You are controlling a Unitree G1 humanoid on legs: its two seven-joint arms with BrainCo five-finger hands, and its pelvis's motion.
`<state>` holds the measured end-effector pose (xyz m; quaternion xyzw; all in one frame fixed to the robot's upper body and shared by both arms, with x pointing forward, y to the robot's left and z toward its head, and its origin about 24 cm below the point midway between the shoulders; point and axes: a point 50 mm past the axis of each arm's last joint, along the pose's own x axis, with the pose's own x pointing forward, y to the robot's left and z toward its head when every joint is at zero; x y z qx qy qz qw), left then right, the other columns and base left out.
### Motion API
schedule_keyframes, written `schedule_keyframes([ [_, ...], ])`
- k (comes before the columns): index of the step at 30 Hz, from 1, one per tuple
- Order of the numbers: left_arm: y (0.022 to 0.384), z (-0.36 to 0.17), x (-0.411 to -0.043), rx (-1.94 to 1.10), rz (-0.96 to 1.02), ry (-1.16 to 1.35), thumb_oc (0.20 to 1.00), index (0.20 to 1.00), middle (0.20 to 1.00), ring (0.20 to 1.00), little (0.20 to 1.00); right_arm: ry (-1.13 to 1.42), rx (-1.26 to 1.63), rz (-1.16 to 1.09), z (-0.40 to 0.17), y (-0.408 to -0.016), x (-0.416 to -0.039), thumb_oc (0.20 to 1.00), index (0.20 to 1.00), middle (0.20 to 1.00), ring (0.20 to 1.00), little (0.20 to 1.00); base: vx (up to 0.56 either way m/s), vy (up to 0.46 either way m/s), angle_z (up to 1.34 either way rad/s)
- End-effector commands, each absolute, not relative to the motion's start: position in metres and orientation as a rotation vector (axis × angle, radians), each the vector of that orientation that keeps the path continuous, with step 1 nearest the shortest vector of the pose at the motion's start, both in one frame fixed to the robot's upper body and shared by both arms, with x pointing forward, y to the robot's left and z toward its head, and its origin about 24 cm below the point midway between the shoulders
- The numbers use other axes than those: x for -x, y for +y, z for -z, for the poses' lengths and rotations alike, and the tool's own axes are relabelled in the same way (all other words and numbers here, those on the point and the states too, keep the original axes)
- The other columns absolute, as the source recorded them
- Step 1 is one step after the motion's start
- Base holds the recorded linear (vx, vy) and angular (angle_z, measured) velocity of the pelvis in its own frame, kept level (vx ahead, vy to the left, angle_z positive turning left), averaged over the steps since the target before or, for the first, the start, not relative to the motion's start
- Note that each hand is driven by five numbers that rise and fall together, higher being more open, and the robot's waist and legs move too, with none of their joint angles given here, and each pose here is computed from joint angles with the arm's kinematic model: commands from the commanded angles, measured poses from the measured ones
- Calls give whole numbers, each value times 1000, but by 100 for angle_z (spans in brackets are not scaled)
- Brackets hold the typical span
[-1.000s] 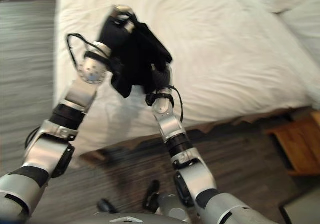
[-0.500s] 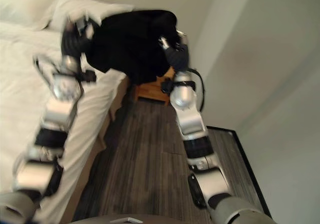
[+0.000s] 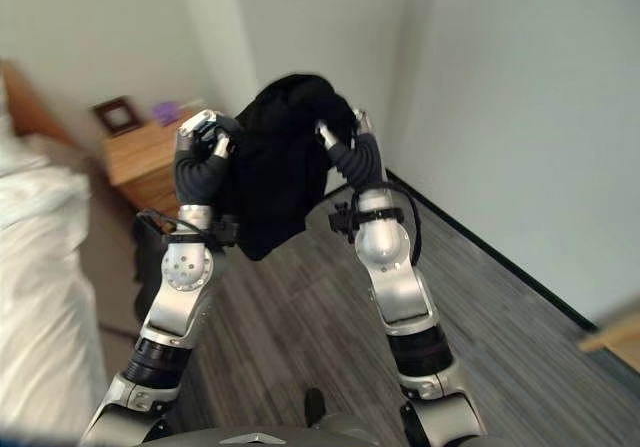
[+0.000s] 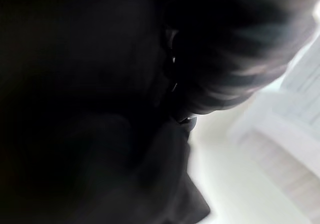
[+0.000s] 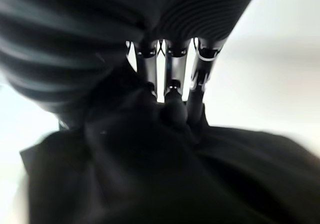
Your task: Pick up bed clothes into laundry basket.
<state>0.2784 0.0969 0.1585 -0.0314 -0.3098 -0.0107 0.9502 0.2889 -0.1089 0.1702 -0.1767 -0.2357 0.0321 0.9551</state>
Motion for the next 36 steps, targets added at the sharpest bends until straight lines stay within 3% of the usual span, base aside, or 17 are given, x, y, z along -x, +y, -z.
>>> schedule_keyframes([
  [1,95,-184,-280,40,6,-780,200,200,200,200,200,-726,250,-71,-219,-110,-274,200,200,200,200,200,177,122,-119],
  [7,77,-187,-280,66,26,-778,200,200,200,200,200,-753,262,-142,-220,-108,-265,200,200,200,200,200,227,162,-219],
  [14,35,-194,-293,38,129,-748,200,200,200,200,200,-764,270,-36,-219,-136,-257,200,200,200,200,200,216,210,-84],
  [22,29,-200,-295,-8,173,-760,200,200,200,200,200,-768,249,14,-209,-137,-265,200,200,200,200,200,13,-41,-101],
  [27,13,-178,-289,55,217,-679,200,200,200,200,200,-663,329,123,-182,-162,-266,200,200,200,200,200,297,-84,-75],
  [31,15,-180,-291,123,150,-665,200,200,200,200,200,-702,398,92,-195,-165,-268,200,200,200,200,200,198,-186,-42],
  [36,20,-181,-289,166,115,-685,200,200,200,200,200,-694,535,207,-199,-186,-277,200,200,200,200,200,-53,-23,-71],
])
